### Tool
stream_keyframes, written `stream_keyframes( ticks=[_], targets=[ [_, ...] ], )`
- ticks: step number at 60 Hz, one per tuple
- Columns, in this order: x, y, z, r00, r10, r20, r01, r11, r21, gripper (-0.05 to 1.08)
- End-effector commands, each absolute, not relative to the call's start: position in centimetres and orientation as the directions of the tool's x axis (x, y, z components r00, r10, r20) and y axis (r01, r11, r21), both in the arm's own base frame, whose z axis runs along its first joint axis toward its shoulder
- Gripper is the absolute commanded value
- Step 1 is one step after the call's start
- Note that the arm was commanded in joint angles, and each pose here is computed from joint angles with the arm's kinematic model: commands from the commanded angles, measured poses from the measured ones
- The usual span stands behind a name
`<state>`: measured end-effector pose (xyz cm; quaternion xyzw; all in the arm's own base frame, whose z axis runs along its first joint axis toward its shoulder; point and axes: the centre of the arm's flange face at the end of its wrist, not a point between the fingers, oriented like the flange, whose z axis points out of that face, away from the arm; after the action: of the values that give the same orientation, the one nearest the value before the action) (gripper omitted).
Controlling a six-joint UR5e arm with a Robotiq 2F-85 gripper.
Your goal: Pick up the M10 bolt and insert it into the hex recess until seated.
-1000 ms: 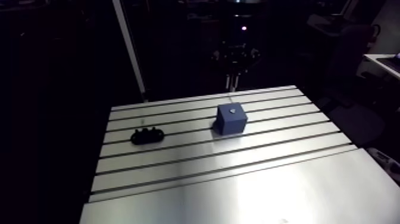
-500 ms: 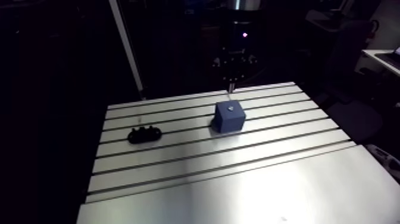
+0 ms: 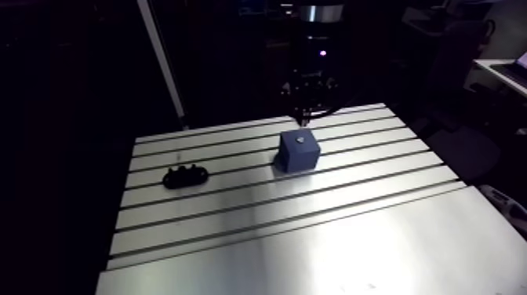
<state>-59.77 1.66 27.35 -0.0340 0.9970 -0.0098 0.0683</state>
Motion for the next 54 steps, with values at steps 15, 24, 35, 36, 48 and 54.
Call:
stream_keyframes(
  ticks=[15, 24, 35, 36, 48, 54],
  targets=[
    [-59.6, 2.2, 25.3, -0.991, -0.076, -0.111, -0.074, 0.997, -0.021, 1.08],
    [-59.6, 2.1, 25.3, -0.991, -0.079, -0.112, -0.077, 0.997, -0.022, 1.08],
    [-59.6, 1.9, 25.1, -0.990, -0.082, -0.113, -0.080, 0.997, -0.022, 1.08],
    [-59.6, 1.9, 25.1, -0.990, -0.082, -0.113, -0.080, 0.997, -0.022, 1.08],
    [-59.3, 1.9, 24.6, -0.988, -0.092, -0.121, -0.090, 0.996, -0.025, 1.08],
    [-59.1, 1.9, 24.3, -0.987, -0.098, -0.125, -0.095, 0.995, -0.026, 1.08]
  ],
)
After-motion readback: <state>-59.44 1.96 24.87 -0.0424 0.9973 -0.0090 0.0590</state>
